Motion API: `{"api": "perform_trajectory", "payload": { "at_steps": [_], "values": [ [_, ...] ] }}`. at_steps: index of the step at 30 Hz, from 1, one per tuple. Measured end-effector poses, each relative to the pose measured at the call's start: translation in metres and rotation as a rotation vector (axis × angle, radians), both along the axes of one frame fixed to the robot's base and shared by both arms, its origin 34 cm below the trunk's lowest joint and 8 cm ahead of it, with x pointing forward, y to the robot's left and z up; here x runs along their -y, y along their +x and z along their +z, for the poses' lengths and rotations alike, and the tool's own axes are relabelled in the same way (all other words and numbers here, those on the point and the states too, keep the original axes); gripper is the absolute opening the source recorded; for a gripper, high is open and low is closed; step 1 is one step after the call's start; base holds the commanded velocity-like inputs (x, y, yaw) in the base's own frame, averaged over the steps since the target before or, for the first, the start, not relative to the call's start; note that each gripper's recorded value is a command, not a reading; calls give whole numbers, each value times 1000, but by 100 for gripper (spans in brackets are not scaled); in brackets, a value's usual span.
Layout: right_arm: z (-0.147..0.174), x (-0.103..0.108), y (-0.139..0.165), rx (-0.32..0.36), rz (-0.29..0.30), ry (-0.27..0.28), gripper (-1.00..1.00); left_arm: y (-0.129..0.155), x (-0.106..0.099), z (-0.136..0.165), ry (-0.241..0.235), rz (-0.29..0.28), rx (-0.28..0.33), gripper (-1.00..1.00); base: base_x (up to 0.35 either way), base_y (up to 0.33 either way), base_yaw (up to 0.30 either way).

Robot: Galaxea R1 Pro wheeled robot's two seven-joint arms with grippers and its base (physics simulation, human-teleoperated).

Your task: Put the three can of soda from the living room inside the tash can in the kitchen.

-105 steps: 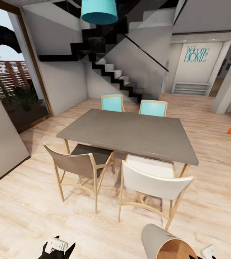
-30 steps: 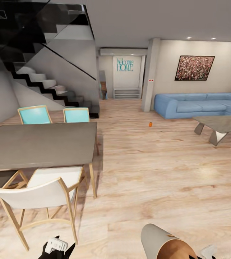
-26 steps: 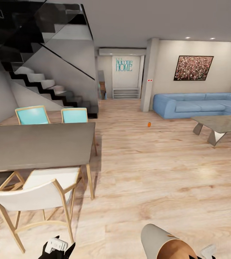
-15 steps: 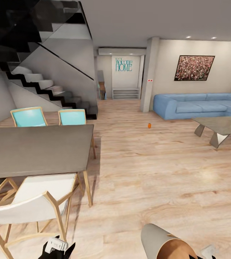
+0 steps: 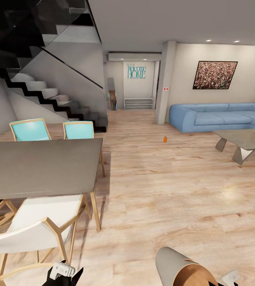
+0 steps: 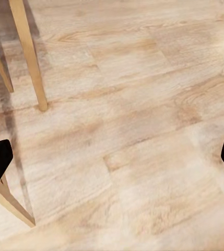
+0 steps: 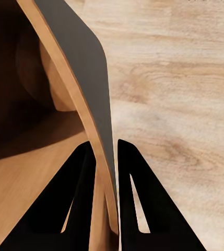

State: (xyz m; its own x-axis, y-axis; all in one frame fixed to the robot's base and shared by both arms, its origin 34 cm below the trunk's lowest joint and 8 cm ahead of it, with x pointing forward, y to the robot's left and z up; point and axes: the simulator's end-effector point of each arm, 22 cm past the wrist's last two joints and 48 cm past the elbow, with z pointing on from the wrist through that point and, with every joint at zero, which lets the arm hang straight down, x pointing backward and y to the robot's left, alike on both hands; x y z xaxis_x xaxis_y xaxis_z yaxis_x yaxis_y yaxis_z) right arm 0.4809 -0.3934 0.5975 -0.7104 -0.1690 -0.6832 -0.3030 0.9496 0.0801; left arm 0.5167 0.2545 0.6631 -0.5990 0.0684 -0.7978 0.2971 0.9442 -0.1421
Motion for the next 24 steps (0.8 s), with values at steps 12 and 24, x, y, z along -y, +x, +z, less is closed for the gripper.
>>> {"api": "perform_trajectory", "payload": {
  "at_steps": [12, 24],
  "values": [
    [-1, 0, -1, -4, -1, 0, -100, 0, 0, 0, 1, -2, -2, 100, 159, -77, -129],
    [-1, -1, -1, -3, 1, 0, -100, -1, 0, -1, 2, -1, -3, 100, 251, -148, -42]
  ]
}}
